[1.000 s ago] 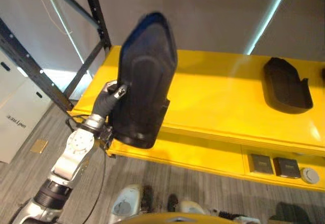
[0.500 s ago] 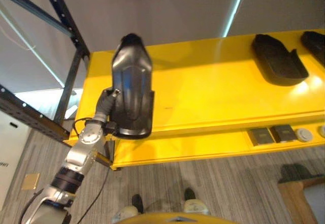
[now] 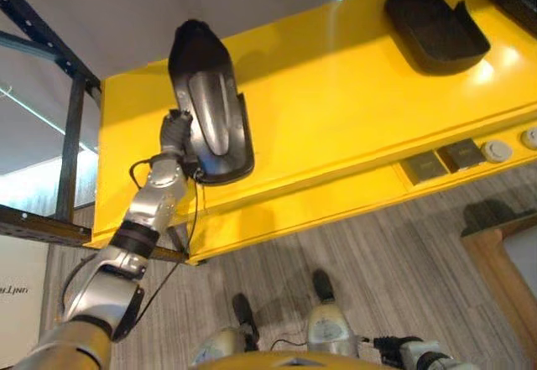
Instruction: Move parts from the plastic box to the shelf.
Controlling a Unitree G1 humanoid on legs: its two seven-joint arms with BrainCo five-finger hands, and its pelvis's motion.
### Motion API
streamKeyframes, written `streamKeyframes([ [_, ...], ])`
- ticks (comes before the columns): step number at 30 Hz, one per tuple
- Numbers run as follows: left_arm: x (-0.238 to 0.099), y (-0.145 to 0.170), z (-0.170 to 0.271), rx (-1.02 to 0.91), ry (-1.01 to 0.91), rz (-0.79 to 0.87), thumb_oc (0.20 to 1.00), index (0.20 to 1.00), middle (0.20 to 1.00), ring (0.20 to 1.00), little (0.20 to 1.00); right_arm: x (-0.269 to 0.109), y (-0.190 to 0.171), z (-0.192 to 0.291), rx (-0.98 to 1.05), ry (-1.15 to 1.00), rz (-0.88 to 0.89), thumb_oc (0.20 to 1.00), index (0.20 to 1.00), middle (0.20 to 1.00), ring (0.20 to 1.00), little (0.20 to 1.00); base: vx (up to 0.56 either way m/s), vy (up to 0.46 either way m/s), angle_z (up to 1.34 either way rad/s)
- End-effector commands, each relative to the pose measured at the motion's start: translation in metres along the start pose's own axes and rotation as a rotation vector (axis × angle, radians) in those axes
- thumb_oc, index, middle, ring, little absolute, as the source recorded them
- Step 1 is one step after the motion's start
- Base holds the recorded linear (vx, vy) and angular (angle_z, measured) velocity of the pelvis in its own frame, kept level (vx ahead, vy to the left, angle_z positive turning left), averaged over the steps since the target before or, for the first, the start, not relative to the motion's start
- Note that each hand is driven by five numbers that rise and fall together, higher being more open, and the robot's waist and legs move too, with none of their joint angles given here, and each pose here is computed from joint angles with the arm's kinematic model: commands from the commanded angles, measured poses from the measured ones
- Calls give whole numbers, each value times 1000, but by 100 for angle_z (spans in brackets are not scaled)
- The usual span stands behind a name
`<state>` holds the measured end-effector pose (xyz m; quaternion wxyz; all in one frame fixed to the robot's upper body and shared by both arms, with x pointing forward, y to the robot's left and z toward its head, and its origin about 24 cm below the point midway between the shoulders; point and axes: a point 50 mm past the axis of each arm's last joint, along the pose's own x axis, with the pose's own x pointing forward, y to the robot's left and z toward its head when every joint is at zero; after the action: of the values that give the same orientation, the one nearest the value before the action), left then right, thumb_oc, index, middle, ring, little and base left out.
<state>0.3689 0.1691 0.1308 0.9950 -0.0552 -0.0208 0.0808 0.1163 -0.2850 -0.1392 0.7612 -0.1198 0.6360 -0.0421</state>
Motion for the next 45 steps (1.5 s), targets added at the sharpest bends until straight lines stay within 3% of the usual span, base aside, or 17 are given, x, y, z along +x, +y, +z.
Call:
streamKeyframes([
  [1,19,9,30,55,-48,57,200,200,200,200,200,0,10,11,10,-19,44,1000,1000,1000,1000,1000,-27,-33,-7],
  [8,27,20,41,120,-46,111,225,225,225,225,225,-2,10,24,-8,-45,58,1000,1000,1000,1000,1000,-37,-24,-2],
  [9,28,21,42,144,-38,102,542,542,542,542,542,-2,10,25,-4,-49,62,1000,1000,1000,1000,1000,-39,-31,-1],
  [10,29,22,43,150,-34,99,1000,1000,1000,1000,1000,-2,10,27,-4,-53,64,1000,1000,1000,1000,1000,-70,-57,-1],
  [19,38,28,52,372,54,99,1000,1000,1000,1000,1000,-4,19,43,43,-97,95,1000,1000,1000,1000,1000,-60,-51,2],
  [30,34,37,19,386,256,118,1000,1000,1000,1000,1000,-2,25,34,35,-63,131,1000,1000,1000,1000,1000,4,-14,3],
  [34,28,48,13,614,193,208,1000,1000,1000,1000,1000,1,36,27,-9,-93,152,1000,1000,1000,1000,1000,47,-22,4],
  [38,28,56,13,693,178,265,1000,1000,1000,1000,1000,0,47,32,-34,-194,176,1000,1000,1000,1000,1000,46,-34,6],
  [43,30,57,14,572,132,259,1000,1000,1000,1000,1000,0,58,27,2,-241,179,1000,1000,1000,1000,1000,3,-20,2],
  [45,33,38,37,369,-37,168,1000,1000,1000,1000,1000,1,59,20,5,-220,174,1000,1000,1000,1000,1000,0,0,0],
])
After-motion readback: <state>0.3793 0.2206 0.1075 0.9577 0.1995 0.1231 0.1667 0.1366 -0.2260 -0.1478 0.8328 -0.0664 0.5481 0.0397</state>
